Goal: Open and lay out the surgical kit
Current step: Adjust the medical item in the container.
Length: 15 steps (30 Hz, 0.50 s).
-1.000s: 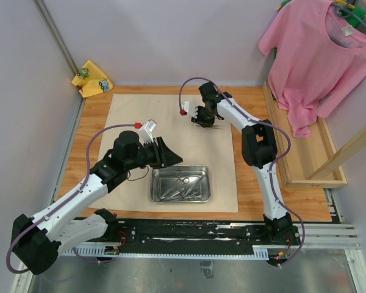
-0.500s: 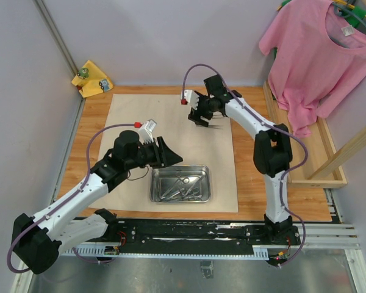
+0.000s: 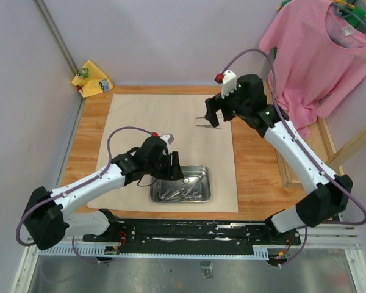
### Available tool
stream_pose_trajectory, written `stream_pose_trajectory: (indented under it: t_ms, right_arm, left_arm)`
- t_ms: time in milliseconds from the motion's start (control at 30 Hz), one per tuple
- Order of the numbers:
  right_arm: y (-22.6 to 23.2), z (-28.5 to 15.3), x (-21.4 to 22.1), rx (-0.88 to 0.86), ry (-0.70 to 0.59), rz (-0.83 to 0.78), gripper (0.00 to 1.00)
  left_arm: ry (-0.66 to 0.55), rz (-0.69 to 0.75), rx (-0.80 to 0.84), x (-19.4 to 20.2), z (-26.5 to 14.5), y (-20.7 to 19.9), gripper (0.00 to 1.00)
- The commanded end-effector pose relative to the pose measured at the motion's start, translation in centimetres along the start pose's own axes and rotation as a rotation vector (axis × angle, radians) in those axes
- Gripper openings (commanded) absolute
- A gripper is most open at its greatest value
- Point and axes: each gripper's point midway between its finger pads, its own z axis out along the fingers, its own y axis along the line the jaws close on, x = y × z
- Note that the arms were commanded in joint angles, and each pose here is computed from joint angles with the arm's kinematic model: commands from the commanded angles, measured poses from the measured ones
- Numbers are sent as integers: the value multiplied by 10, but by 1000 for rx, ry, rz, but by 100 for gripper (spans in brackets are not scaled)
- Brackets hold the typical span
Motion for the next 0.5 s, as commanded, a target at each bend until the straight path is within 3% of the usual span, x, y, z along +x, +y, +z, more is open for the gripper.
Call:
stream_pose_trajectory:
  t_ms: [0, 100, 233, 467]
  right_arm:
    - [28, -23, 73, 10, 146, 300, 98]
    - [48, -41, 102, -26, 156, 375, 97]
    - [67, -61, 128, -63, 172, 439, 83]
    - [74, -79, 152, -60, 197, 421, 82]
  left_arm:
    - [46, 119, -222, 13, 4, 21, 58]
    - [106, 177, -228, 34, 10, 16, 55]
    - [152, 222, -220, 53, 16, 7, 52]
    - [235, 288, -289, 75, 39, 15, 50]
